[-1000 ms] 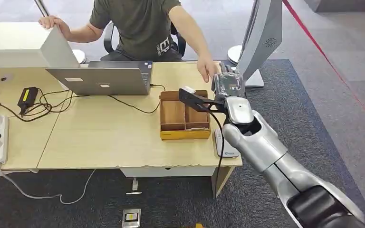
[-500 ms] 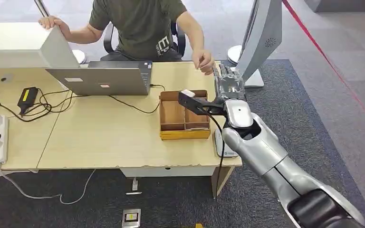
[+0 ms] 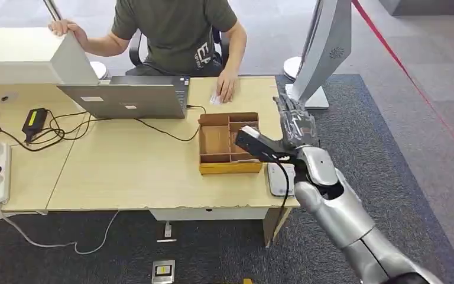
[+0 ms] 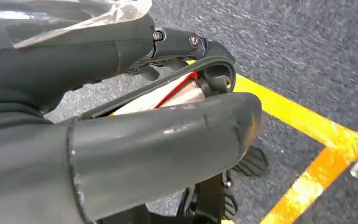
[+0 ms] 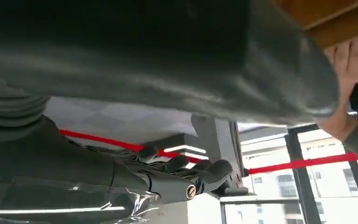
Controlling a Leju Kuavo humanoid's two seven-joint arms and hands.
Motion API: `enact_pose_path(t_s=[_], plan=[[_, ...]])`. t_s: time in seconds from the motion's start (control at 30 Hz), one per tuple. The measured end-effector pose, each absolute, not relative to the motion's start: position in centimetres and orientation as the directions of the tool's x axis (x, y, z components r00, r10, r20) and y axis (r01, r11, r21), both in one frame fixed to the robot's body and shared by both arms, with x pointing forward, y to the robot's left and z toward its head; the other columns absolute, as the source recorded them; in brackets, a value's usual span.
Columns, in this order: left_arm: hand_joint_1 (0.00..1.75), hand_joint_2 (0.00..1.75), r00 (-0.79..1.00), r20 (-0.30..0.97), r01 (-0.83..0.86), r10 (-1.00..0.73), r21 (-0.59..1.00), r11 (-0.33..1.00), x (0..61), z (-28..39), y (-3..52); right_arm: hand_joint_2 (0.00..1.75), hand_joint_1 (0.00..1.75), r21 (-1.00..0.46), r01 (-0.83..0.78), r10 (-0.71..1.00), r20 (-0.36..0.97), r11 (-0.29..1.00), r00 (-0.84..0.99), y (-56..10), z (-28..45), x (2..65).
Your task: Pass the card to the sensor for recognition and then transmit it.
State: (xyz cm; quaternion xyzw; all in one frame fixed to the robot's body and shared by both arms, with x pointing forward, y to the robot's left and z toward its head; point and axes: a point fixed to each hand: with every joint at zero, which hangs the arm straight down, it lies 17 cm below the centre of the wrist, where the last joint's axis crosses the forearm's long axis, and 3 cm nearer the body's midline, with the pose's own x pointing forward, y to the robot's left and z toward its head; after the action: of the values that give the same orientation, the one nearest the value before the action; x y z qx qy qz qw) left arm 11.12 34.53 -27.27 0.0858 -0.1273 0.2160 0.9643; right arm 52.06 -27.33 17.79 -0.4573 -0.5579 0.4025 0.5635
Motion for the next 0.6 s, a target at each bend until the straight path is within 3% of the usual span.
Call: enact_pose_path(t_s=[0.33, 0.6], plan=[[0.0, 0.0, 0.865, 0.287, -0.461, 0.412, 0.13, 0.878, 11.0, -27.3, 35.0, 0.0, 0.0, -0.937, 0.082, 0.934, 0.346, 0.339, 0.085, -33.3, 18.6, 46.8], [0.0, 0.0, 0.856, 0.286, -0.49, 0.43, 0.186, 0.852, 10.3, -27.3, 36.1, 0.0, 0.0, -0.833, 0.19, 0.822, 0.548, 0.519, 0.153, -37.8, 20.0, 41.1]])
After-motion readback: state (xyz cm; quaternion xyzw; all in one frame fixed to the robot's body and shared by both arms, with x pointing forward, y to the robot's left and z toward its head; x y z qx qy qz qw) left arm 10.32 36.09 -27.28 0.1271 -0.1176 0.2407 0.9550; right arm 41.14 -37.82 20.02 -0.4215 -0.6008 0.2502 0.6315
